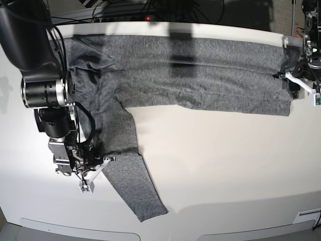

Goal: Fold the T-shirt properly
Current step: 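Grasp the grey sleeve cuff with the right gripper, then lift the sleeve with the right gripper and lay it across the folded body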

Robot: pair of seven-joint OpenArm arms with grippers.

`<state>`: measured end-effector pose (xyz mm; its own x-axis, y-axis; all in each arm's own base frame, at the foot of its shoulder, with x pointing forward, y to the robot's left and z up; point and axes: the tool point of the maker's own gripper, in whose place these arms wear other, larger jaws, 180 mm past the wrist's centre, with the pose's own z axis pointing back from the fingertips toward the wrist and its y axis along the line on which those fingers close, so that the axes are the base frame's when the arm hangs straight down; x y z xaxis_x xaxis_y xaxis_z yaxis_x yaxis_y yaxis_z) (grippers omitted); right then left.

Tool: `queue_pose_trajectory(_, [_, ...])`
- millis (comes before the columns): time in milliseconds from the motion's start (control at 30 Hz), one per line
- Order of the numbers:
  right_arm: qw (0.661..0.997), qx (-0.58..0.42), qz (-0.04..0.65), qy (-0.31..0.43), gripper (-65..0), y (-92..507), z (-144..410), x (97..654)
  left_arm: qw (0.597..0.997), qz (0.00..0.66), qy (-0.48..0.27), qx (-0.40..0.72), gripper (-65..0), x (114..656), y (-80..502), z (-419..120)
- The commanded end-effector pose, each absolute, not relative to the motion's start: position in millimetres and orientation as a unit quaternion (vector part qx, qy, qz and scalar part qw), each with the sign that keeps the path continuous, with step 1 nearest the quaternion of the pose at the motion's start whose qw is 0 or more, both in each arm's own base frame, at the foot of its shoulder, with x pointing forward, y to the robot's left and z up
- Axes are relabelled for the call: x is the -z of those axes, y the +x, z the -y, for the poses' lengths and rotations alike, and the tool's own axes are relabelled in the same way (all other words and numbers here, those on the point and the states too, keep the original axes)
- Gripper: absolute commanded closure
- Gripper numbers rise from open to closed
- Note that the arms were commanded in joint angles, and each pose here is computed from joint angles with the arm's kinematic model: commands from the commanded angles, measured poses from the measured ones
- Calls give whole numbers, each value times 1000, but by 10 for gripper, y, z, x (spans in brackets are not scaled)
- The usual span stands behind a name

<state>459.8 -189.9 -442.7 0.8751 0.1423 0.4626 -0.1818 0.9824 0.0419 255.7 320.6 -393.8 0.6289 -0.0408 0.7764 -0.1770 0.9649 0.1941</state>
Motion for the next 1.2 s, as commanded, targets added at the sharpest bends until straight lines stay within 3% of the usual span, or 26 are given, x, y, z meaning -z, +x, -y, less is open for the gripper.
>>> queue_pose_trajectory(0, [969,-89,226,43,0,4639,1883,4346,882,450,138,-32,-401,3794,2639,-3271])
queue_pose_trajectory(300, [959,-130,246,64,0,4973,1766,3839,882,450,138,-32,-401,3793,2640,-3271])
queue_pose_trajectory(533, [953,-177,195,148,0,4808,1456,3705,880,453,138,-32,-401,3783,2647,-3270])
queue_pose_trajectory(1167, [934,-148,109,305,0,4403,872,3619,880,454,138,-32,-401,3781,2650,-3269])
